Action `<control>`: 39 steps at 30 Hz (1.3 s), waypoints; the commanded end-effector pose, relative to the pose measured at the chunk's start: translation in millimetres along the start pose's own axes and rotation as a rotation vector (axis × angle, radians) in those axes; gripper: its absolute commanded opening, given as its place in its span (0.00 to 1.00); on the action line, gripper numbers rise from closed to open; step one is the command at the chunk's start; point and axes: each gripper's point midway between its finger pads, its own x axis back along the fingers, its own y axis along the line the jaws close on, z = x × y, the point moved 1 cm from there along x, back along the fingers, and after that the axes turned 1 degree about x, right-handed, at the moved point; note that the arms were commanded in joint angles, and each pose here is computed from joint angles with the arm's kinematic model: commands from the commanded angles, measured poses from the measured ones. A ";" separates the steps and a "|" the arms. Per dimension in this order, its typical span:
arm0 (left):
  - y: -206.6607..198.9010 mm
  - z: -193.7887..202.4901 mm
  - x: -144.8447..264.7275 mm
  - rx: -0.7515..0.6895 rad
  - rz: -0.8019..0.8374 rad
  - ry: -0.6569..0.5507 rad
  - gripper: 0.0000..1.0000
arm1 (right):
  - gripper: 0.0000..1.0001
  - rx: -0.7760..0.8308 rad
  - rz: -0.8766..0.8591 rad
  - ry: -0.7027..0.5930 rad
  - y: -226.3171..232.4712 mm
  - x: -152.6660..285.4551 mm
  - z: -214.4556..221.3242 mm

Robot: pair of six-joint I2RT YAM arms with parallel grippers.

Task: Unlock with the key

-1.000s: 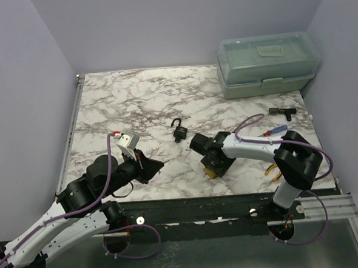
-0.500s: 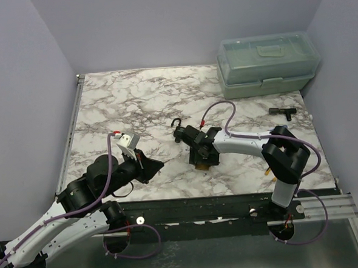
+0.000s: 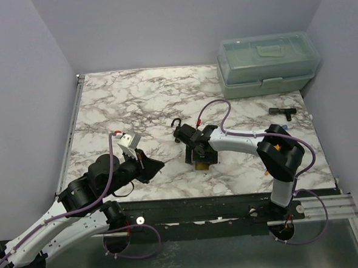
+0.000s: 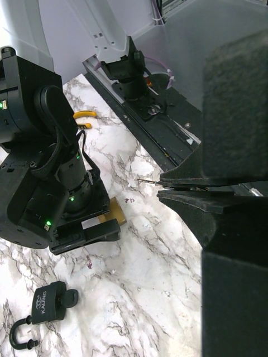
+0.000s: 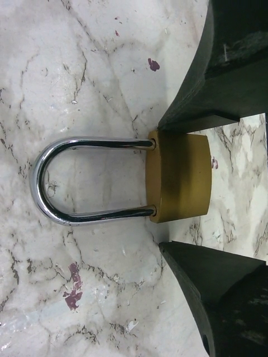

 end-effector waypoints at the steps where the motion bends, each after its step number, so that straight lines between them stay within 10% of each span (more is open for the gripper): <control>1: 1.1 -2.6 0.8 -0.011 -0.006 -0.015 0.00 | 0.78 0.043 0.021 0.016 -10.6 -3.8 6.9; 18: 1.7 -3.6 1.2 -0.010 -0.009 -0.021 0.00 | 0.40 0.045 0.028 0.067 -8.0 -2.9 13.1; 26: 2.7 -3.1 0.3 -0.009 -0.016 -0.019 0.00 | 0.01 -0.031 -0.011 0.033 15.9 19.9 -11.0; 39: 3.6 -10.8 9.2 0.030 -0.017 -0.075 0.00 | 0.00 -0.290 -0.093 -0.043 24.9 77.3 -39.6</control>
